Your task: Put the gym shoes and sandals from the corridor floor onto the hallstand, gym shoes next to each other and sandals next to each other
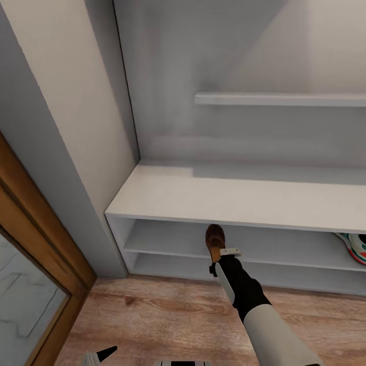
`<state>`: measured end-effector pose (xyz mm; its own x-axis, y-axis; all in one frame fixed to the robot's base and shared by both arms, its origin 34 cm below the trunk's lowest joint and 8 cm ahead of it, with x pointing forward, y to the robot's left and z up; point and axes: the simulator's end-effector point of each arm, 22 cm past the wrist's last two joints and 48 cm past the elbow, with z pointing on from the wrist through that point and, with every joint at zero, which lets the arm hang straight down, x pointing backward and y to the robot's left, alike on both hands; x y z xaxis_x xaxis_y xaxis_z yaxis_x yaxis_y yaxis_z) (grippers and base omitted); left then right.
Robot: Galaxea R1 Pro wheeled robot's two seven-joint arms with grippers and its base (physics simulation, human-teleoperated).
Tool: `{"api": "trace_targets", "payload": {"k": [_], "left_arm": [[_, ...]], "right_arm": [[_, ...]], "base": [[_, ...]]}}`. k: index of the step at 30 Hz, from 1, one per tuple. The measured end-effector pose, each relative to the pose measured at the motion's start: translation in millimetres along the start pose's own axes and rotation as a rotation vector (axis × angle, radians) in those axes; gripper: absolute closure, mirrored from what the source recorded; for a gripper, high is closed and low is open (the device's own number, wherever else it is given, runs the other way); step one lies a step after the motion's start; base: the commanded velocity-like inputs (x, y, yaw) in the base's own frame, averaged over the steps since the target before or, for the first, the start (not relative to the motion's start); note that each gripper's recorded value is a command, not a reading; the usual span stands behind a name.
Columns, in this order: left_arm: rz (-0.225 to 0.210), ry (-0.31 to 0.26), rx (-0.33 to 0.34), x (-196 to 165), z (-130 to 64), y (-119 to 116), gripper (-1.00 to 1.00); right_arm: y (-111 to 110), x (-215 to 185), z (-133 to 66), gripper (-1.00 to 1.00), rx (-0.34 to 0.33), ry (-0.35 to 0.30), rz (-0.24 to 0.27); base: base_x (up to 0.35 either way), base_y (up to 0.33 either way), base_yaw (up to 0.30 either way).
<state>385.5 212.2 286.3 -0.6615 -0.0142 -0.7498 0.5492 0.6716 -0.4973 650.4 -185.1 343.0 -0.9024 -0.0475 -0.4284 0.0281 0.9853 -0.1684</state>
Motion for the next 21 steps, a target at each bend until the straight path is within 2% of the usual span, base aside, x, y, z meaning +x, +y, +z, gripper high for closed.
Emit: {"api": "trace_targets", "payload": {"k": [8,16,21], "left_arm": [[0.000,0.001,0.000,0.2,0.1,-0.1,-1.00],[0.000,0.000,0.001,0.1,0.3,-0.4,-1.00],[0.000,0.001,0.001,0.2,0.2,-0.2,-1.00]], "right_arm": [[0.0,0.0,0.2,1.00,0.000,0.000,0.000],[-0.2,-0.1,-0.1,1.00,0.000,0.000,0.001],[-0.3,-0.1,0.2,1.00,0.000,0.000,0.002]], "base": [[0.027,0.000,0.000],[0.210,0.000,0.000],[0.067,0.000,0.000]]}}
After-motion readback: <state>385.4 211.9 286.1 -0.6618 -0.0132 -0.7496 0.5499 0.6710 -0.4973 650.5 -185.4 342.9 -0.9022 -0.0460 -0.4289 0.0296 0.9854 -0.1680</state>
